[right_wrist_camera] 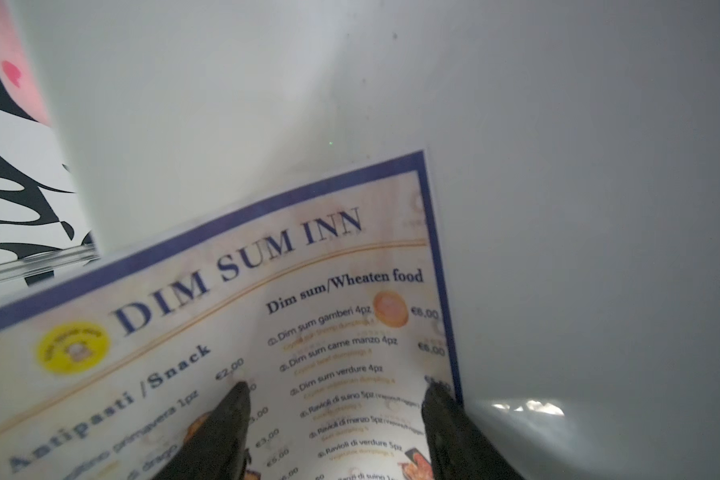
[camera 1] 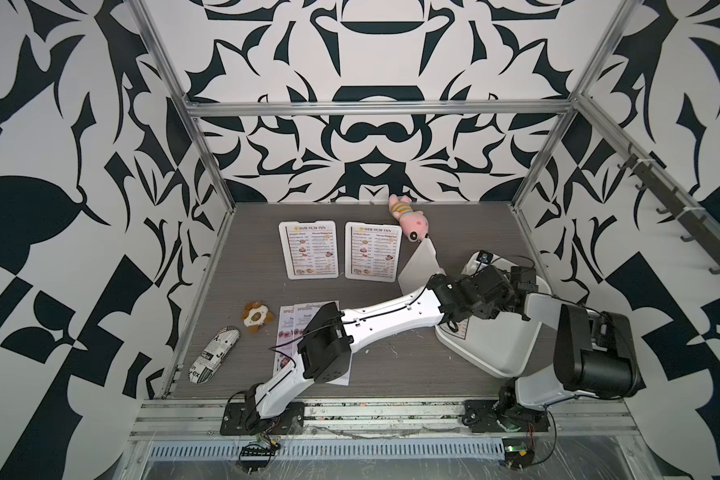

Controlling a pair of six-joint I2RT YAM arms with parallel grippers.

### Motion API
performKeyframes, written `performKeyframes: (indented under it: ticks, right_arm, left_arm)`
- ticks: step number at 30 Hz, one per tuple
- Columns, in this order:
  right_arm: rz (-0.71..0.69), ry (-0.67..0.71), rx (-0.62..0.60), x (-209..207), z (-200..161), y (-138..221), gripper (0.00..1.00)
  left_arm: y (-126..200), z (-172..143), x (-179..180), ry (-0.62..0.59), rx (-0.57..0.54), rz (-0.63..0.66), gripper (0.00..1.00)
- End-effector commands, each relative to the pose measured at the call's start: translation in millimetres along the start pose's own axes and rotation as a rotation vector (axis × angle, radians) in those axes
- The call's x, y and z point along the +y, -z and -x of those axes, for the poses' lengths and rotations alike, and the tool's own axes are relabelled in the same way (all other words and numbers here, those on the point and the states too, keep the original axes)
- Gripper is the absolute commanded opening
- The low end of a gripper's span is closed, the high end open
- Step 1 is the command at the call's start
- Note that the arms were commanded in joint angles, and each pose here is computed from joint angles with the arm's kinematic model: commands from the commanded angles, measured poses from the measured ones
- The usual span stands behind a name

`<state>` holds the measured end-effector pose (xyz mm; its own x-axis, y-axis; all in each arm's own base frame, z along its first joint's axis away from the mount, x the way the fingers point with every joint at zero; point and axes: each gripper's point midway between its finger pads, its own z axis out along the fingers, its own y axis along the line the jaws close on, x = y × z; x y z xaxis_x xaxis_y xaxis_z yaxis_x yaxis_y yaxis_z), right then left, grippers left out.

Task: Replace the menus in the menu holders
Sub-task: Pick up the menu from the storage box.

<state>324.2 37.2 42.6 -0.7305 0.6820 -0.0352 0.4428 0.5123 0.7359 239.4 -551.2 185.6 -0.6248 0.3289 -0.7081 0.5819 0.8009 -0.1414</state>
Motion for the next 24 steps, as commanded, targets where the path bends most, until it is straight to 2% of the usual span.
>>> performKeyframes:
  ticks: [1, 12, 16, 19, 24]
  right_arm:
    - [-0.006, 0.027, -0.006, 0, 2, -1, 0.65]
    - [-0.038, 0.022, -0.005, -5, 3, -2, 0.65]
    - [-0.041, 0.023, -0.004, -5, 3, -2, 0.65]
    - [-0.045, 0.026, -0.003, -6, 3, -2, 0.65]
    - [-0.061, 0.026, -0.006, -8, 3, -1, 0.64]
  left_arm:
    - [-23, -14, 21, -0.003, 0.047, 0.089, 0.71]
    - [-60, -21, 51, 0.04, 0.068, 0.176, 0.75]
    - [-67, -27, 51, 0.072, 0.094, 0.13, 0.7]
    - [-70, -30, 47, 0.099, 0.103, 0.098, 0.62]
    - [-75, -32, 50, 0.106, 0.103, 0.115, 0.53]
